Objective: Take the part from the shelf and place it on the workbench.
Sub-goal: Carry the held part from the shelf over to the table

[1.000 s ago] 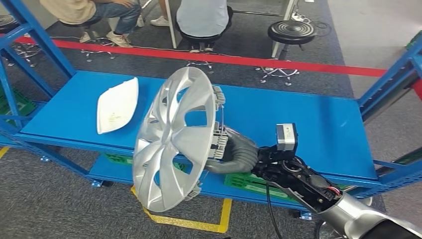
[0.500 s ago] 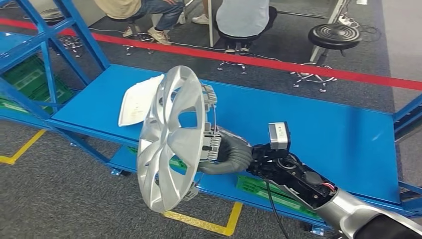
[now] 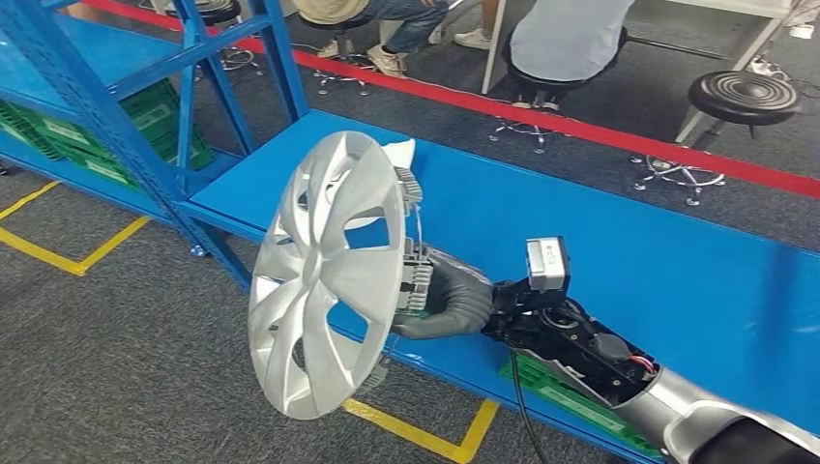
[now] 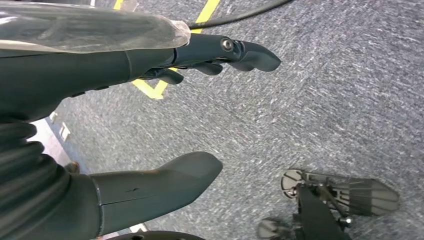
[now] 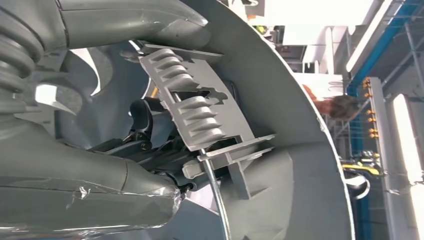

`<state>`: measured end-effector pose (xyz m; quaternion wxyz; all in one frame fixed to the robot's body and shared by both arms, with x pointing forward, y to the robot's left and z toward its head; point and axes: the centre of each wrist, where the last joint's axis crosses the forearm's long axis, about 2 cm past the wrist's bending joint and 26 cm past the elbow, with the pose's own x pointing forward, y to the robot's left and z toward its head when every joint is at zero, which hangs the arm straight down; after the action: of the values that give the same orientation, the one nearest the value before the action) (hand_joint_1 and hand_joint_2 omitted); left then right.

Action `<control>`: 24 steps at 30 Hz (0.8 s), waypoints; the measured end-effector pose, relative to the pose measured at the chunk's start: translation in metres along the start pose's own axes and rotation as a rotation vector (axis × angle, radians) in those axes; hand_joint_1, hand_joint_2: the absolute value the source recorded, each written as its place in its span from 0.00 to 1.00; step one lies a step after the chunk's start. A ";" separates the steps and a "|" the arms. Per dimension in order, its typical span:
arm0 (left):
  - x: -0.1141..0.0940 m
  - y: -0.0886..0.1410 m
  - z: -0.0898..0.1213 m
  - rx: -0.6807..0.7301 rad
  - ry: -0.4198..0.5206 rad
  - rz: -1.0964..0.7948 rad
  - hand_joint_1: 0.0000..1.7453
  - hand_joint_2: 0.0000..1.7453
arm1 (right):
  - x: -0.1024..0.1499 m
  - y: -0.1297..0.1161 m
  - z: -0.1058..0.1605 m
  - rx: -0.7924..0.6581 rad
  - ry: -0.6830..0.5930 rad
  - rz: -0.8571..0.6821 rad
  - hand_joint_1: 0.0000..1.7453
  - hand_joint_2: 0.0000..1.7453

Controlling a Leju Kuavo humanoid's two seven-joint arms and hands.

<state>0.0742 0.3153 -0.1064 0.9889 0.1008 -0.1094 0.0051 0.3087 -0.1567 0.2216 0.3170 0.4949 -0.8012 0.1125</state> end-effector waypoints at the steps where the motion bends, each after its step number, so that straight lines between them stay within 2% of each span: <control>1: 0.000 0.000 0.000 0.000 0.001 0.000 0.00 1.00 | -0.001 0.000 0.002 -0.005 0.001 -0.002 1.00 1.00; 24: -0.003 0.012 -0.002 0.039 0.035 0.035 0.00 1.00 | -0.006 0.000 0.015 -0.042 -0.008 -0.019 1.00 1.00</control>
<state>0.0712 0.3269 -0.1062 0.9882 0.1182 -0.0935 0.0262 0.3043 -0.1600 0.2064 0.3252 0.4961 -0.8000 0.0905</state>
